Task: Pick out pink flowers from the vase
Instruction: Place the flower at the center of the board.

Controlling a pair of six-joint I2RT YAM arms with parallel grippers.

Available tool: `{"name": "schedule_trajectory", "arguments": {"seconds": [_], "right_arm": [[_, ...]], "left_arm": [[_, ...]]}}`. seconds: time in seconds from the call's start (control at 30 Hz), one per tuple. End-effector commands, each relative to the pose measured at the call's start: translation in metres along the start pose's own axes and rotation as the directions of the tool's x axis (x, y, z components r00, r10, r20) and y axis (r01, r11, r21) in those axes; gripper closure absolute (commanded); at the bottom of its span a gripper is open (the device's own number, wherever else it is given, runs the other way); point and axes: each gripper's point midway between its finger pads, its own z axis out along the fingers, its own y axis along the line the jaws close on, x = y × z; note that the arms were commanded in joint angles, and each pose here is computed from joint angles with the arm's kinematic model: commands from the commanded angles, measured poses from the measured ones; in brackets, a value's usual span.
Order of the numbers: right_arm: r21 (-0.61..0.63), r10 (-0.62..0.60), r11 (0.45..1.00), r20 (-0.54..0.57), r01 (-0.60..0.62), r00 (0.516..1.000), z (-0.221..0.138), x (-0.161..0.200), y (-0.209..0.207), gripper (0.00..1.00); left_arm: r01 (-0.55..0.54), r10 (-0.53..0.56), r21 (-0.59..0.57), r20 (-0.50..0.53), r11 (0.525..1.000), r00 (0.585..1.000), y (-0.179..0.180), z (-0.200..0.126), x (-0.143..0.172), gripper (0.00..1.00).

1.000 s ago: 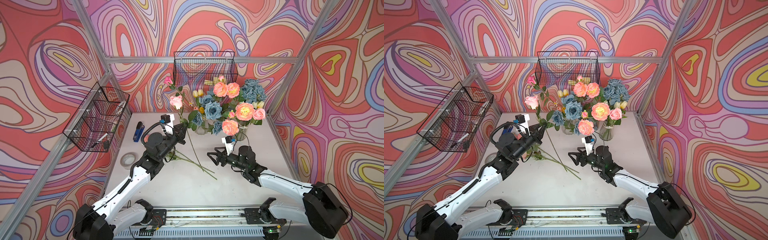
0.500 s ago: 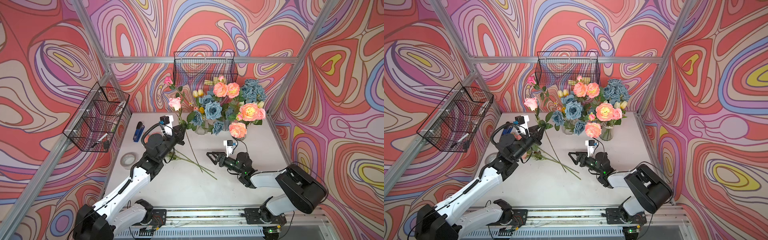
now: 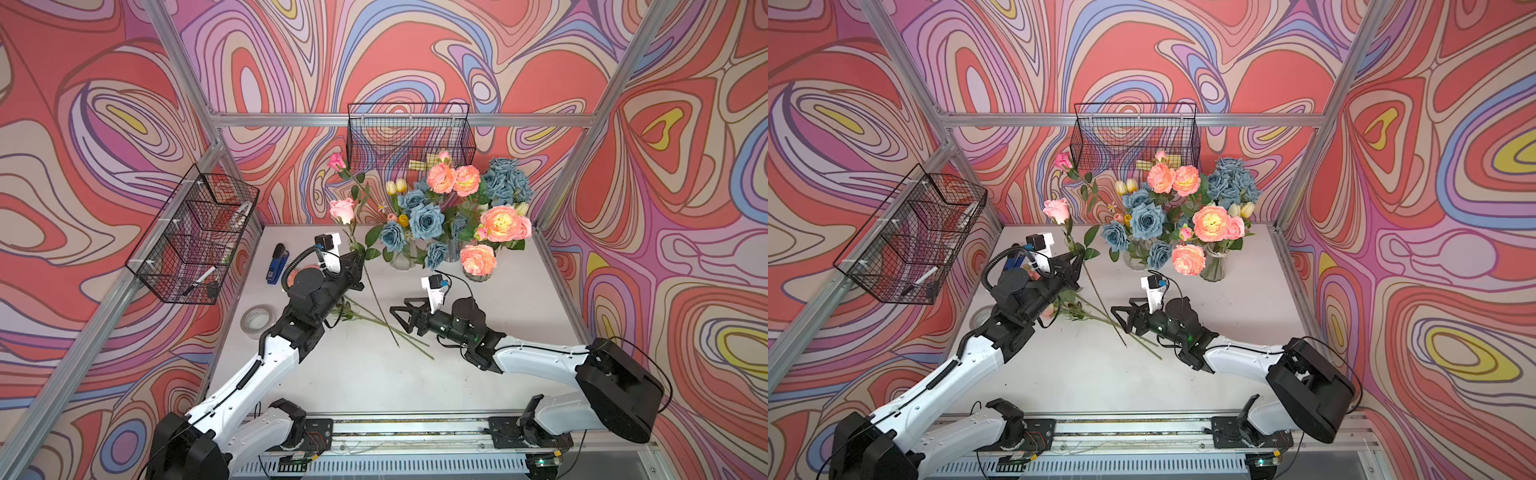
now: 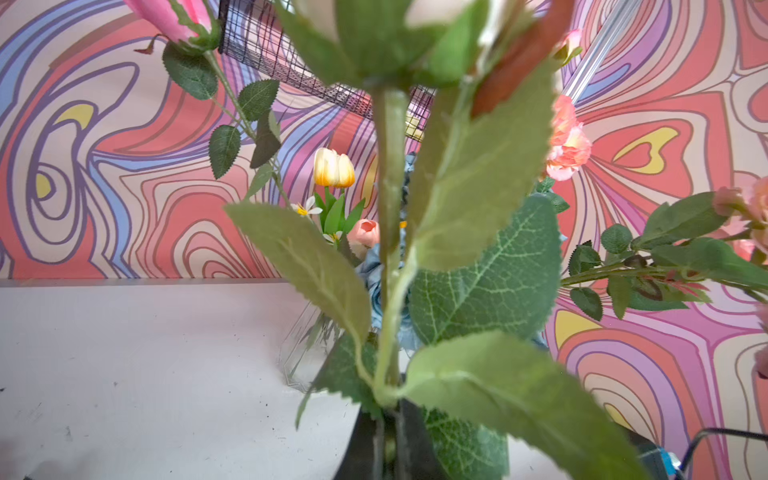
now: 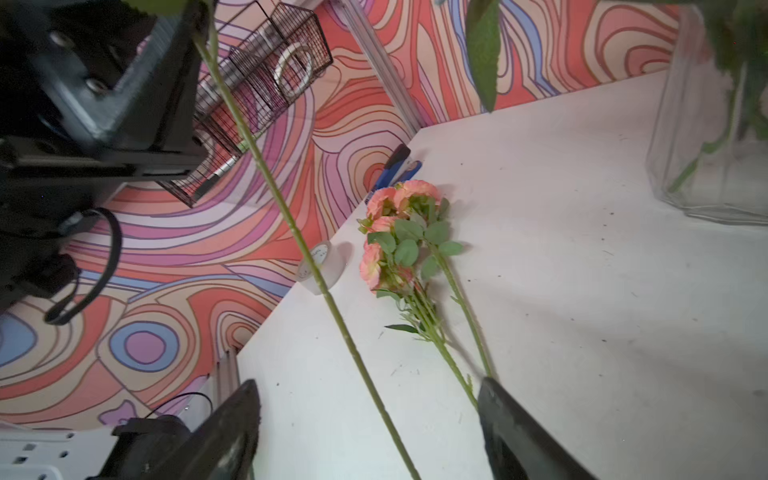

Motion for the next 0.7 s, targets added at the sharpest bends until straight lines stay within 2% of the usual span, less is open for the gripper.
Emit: {"name": "schedule_trajectory", "arguments": {"seconds": [0.0,0.13,0.23,0.47,0.67], "right_arm": [[0.132,-0.123,0.982,-0.076,0.132,0.99,0.002,0.014,-0.017,0.17],[0.168,-0.244,0.95,-0.134,0.264,0.961,0.013,0.011,-0.009,0.17],[0.189,-0.325,0.919,-0.136,0.346,0.936,0.017,-0.003,-0.002,0.17],[0.19,-0.409,0.883,-0.132,0.428,0.903,0.024,-0.036,0.015,0.18],[0.156,-0.429,0.882,-0.122,0.444,0.895,0.03,-0.055,0.033,0.3]], "left_arm": [[0.017,-0.016,-0.02,0.014,1.0,1.0,0.007,-0.007,-0.004,1.0],[0.036,-0.036,-0.007,0.0,0.999,0.999,0.007,-0.008,-0.001,1.0],[0.051,-0.051,0.018,-0.01,0.999,0.999,0.003,-0.007,0.0,1.0],[0.104,-0.102,0.115,-0.026,0.988,0.994,-0.012,-0.005,0.003,1.0],[0.134,-0.13,0.213,-0.035,0.968,0.991,-0.027,-0.003,0.006,1.0]]}}
